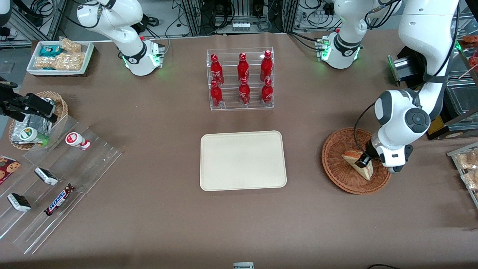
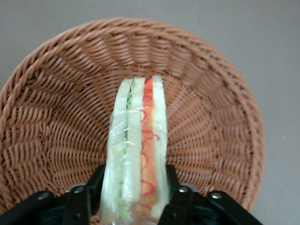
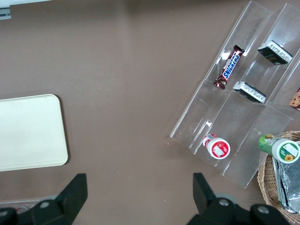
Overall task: Place sandwich from basket to tray
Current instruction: 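Lift the sandwich with the left gripper and carry it to the tray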
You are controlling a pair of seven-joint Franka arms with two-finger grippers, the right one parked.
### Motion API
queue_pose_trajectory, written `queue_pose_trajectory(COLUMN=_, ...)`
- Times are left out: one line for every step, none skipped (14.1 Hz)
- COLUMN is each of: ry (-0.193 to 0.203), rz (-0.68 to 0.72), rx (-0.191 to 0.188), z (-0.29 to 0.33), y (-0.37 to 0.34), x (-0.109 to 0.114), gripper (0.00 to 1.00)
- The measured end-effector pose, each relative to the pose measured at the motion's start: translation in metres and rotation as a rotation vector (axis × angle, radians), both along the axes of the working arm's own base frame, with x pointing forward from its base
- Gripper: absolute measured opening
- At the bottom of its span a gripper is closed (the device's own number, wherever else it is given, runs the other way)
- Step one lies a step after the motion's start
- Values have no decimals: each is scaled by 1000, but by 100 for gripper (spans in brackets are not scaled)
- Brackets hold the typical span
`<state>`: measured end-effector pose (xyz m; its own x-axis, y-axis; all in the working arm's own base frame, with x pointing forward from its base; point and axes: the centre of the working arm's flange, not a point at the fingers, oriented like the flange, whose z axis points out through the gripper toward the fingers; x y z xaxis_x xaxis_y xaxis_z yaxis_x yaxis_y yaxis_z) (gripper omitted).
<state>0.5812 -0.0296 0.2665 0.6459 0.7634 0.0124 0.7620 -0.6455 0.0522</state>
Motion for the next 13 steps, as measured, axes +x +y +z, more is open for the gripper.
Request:
queue_pose_trajectory(ry=-7, rz=2, rx=-1, z=7, y=0, x=6, gripper=42)
queue_pose_trajectory(ry=1, rz=0, rx=-1, z=15, y=-1, x=11, gripper=33)
queue_pose_trajectory(ry=16, rz=-5, rx=-1, z=25, y=-4, x=17, gripper=27)
queue_pose_trajectory(ry=33, rz=-16, rx=-3, z=37, y=-11, x=23, gripper=25)
queue_pose_trajectory(ry=48, rz=-37, rx=-4, z=52, y=-23, x=29, gripper=23)
queue_pose_trajectory(ry=55, rz=-65, rx=-4, z=65, y=-41, x=34, gripper=22)
queue_pose_trajectory(ry=55, rz=-100, rx=-5, z=75, y=-63, x=38, gripper=21)
queue_pose_trajectory(ry=50, rz=-139, rx=-6, z=81, y=-88, x=39, gripper=21)
queue_pose_trajectory(ry=48, rz=-181, rx=-7, z=81, y=-116, x=37, gripper=18)
queue_pose_trajectory(ry=52, rz=-226, rx=-7, z=77, y=-145, x=33, gripper=15)
queue_pose_trajectory(ry=56, rz=-271, rx=-8, z=71, y=-174, x=29, gripper=15)
queue_pose_trajectory(ry=56, rz=-316, rx=-10, z=65, y=-205, x=26, gripper=15)
queue_pose_trajectory(ry=51, rz=-358, rx=-13, z=61, y=-234, x=23, gripper=14)
